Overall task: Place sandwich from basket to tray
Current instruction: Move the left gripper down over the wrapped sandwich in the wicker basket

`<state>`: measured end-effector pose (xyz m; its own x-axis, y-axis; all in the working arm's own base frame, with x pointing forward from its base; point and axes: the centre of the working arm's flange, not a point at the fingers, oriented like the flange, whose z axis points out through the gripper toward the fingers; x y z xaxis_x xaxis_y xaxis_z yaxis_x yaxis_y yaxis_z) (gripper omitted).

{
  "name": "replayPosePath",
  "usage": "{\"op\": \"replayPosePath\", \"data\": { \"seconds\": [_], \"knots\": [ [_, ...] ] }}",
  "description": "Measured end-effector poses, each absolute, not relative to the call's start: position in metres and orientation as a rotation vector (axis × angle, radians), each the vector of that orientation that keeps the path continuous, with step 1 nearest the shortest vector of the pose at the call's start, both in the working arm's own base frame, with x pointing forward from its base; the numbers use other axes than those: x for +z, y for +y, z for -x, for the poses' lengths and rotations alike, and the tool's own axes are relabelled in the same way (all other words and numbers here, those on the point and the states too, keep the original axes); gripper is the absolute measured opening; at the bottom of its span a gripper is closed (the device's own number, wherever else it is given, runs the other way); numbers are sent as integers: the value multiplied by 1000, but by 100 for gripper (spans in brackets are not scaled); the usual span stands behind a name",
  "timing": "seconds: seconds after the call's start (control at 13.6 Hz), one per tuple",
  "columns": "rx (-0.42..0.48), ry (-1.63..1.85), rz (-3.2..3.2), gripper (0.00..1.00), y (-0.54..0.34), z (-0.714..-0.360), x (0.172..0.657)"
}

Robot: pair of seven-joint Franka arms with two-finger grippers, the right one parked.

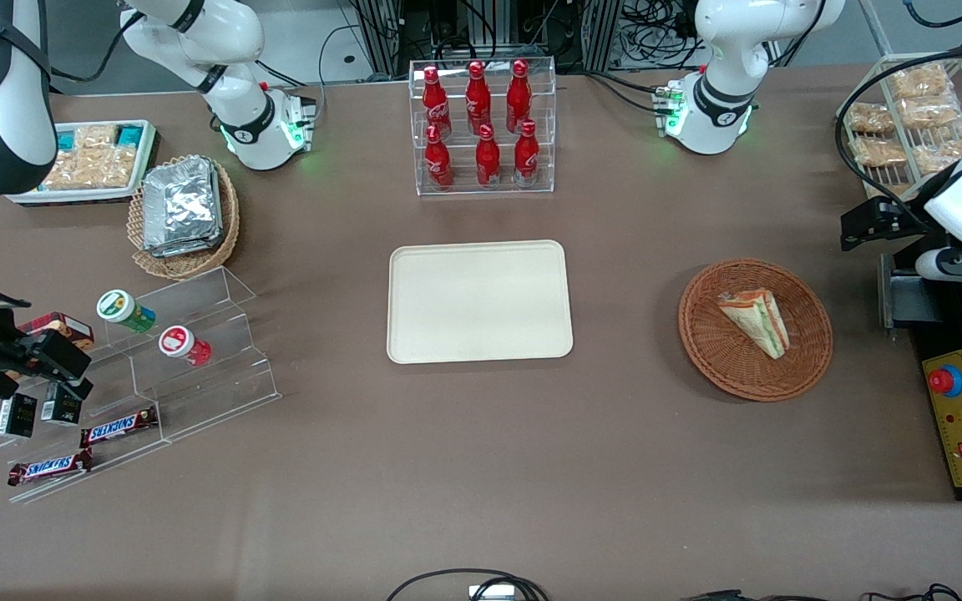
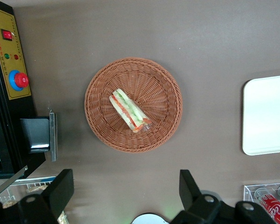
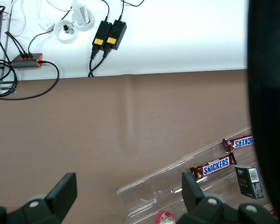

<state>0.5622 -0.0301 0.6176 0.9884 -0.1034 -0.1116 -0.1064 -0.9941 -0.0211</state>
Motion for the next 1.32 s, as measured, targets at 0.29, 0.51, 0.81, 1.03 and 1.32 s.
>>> {"op": "replayPosePath", "data": {
  "seconds": [0.29, 0.51, 0.81, 1.03, 1.32],
  "knots": [
    [170, 162, 3104, 100, -30, -562, 618],
    [167, 154, 3074, 100, -25, -563, 617],
    [164, 79, 3048, 100, -25, -572, 556],
    [167, -4, 3047, 100, -26, -570, 487],
    [139, -130, 3049, 100, -26, -548, 402]
  ]
}}
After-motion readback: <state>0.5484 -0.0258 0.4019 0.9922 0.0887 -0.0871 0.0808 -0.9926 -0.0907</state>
